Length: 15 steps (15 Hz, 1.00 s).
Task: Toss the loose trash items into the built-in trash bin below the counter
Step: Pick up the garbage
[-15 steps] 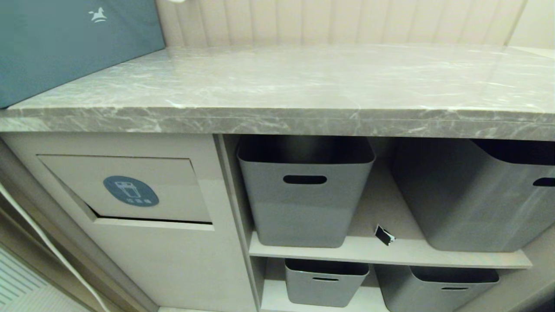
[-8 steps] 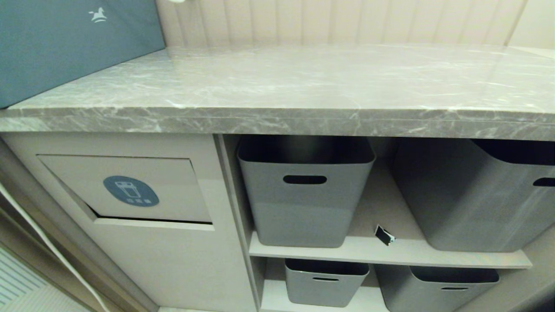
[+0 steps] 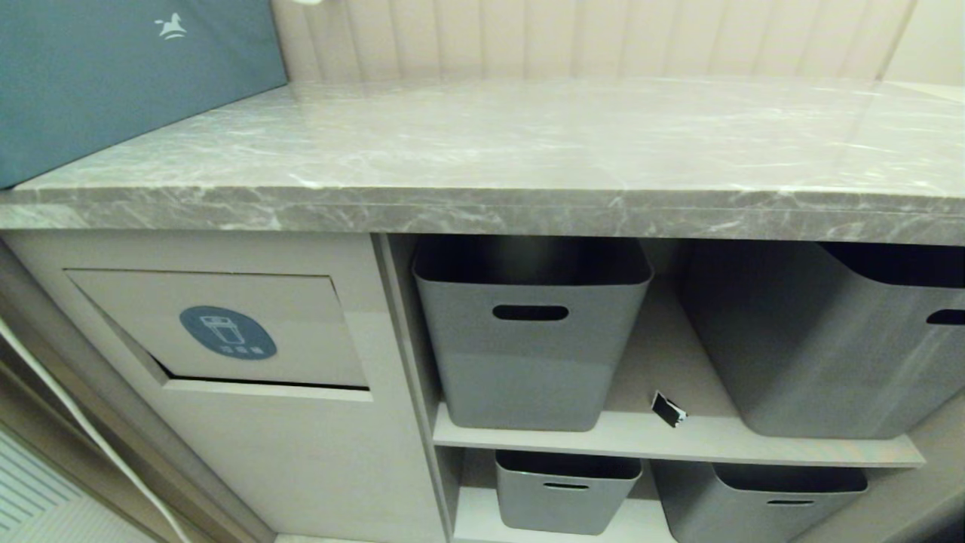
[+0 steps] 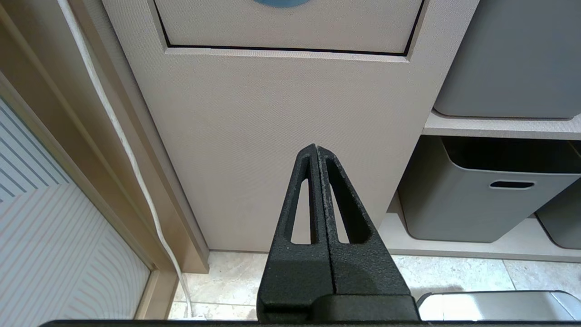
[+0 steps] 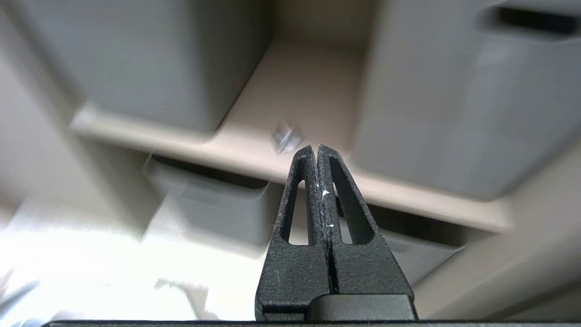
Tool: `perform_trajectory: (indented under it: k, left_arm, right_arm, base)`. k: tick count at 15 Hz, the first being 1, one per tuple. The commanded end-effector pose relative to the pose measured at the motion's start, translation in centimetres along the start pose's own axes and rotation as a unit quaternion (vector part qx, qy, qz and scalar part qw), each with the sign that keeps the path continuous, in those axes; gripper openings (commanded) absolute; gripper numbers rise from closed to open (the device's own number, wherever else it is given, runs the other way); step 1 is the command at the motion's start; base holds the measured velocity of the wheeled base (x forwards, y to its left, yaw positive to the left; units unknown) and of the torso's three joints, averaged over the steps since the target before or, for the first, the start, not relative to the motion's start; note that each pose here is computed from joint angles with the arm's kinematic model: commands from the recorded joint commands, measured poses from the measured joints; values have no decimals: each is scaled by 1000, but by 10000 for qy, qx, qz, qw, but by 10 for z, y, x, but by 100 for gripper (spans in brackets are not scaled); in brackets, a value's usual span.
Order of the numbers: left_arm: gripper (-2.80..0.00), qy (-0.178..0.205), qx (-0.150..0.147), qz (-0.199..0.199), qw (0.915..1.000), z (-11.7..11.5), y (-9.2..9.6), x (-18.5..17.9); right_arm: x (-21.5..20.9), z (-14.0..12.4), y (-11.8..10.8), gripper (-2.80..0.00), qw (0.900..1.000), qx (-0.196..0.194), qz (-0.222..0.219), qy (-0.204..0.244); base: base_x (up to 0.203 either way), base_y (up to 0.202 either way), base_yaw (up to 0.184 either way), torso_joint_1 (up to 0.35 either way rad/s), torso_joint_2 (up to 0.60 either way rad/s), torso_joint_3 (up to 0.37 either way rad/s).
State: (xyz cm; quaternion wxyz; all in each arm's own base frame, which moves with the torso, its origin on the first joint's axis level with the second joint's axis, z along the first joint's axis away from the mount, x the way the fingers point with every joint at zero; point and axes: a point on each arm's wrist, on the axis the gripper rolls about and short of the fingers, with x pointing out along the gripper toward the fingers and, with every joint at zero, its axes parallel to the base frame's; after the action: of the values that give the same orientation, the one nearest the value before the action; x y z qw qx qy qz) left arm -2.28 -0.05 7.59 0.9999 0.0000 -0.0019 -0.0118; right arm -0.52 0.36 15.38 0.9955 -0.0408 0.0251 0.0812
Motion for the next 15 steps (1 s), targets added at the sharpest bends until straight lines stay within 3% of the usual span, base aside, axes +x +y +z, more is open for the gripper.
perform_trajectory:
  k: [1,3,6,9,13,15]
  left_arm:
    - [-280,11,-7,3,10000,0,0,0]
    - [-280,11,-39,3,10000,0,0,0]
    - [-280,19,-47,3,10000,-1,0,0]
    - [-280,5,-52,3,10000,0,0,0]
    - [-280,12,-54,3,10000,0,0,0]
    - [-280,11,-54,3,10000,0,0,0]
  right_arm:
    - [38,6,-6,-280,9936,81,298,1089]
    - [69,-2,-9,-280,9796,-67,651,1900]
    - [114,-12,-14,-280,9641,-157,933,2480]
    - [151,-28,-16,-280,9560,-271,993,2748]
    - [192,-52,-18,-280,9587,-414,876,2674]
    - [203,-64,-16,-280,9554,-419,892,2784]
  base:
    - [0,0,0,0,0,0]
    - [0,0,0,0,0,0]
    - [0,0,0,0,0,0]
    - [0,0,0,0,0,0]
    - [0,0,0,0,0,0]
    - [0,0,0,0,0,0]
